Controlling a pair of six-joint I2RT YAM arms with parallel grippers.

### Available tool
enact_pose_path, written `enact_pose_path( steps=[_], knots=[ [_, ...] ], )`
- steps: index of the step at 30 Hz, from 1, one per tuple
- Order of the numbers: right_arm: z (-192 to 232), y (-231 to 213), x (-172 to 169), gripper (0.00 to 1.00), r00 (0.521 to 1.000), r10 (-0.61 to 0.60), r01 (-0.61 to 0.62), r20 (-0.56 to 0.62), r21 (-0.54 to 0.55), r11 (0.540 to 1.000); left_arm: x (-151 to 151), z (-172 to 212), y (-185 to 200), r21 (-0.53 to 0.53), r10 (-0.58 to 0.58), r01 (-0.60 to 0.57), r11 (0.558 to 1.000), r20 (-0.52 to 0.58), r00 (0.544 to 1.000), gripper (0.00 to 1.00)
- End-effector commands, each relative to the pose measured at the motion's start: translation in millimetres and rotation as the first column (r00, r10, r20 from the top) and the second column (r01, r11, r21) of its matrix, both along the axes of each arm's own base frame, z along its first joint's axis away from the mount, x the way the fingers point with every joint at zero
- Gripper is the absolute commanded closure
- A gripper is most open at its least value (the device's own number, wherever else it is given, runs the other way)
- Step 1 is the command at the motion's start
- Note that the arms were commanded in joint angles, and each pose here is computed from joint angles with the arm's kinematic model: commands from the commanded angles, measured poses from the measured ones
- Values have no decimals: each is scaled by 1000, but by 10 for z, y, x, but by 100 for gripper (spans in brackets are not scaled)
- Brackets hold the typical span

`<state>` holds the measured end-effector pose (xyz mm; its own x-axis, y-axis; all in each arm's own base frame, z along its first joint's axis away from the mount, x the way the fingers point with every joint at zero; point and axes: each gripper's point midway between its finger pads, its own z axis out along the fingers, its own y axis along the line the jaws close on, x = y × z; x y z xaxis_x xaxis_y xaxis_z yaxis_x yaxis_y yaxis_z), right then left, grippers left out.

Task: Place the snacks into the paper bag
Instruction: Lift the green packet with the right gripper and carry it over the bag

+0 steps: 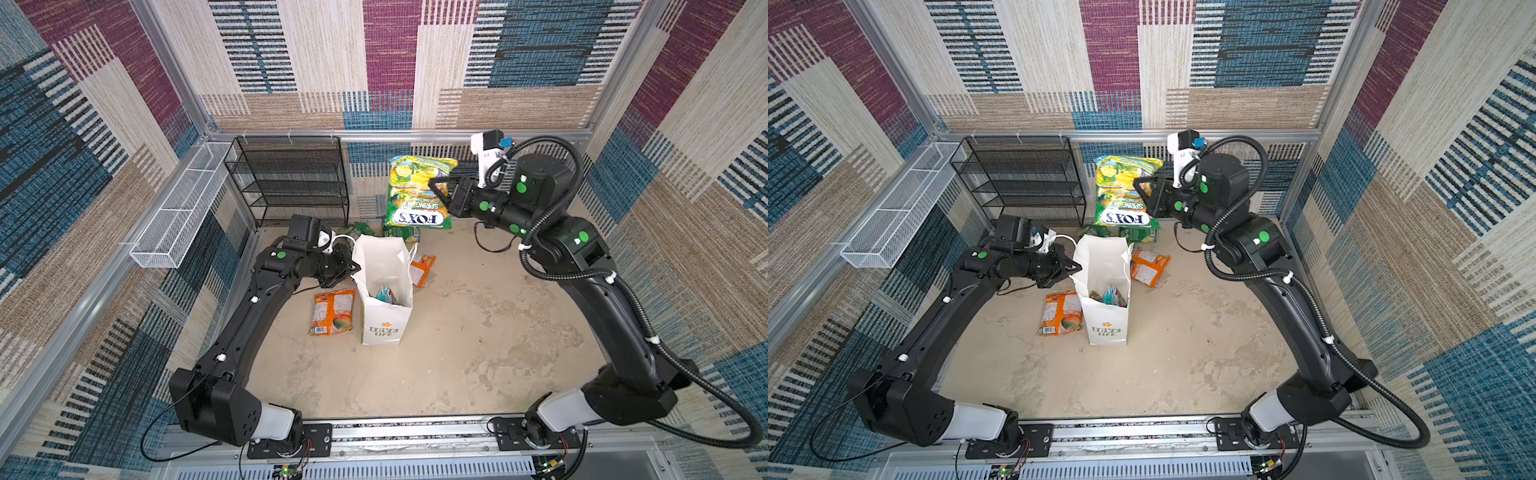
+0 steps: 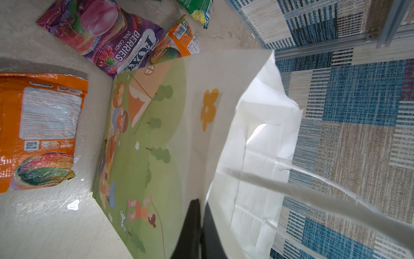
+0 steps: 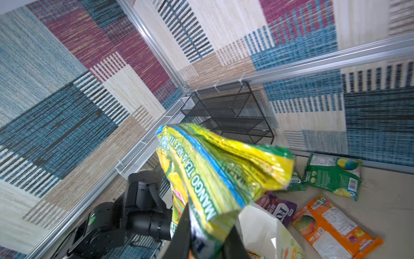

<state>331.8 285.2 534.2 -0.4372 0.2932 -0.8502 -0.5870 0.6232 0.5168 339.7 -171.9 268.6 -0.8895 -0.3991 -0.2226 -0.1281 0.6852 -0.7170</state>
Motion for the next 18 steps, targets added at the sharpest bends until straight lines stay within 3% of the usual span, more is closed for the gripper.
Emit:
enact_pose_path(
  steps=[1,6,18],
  knots=[
    [-98,179,24,100,999,-36,34,-24,-69,997,51,91,-25,-27,3,-2,1000,36,999,100],
    [-561,427,68,100,993,-59,41,-105,-167,985,53,87,-27,-29,2,-1,1000,33,999,100],
    [-1608,411,-66,100,958,-179,91,-225,-356,930,49,101,-20,-29,6,-5,1000,37,999,100]
  ],
)
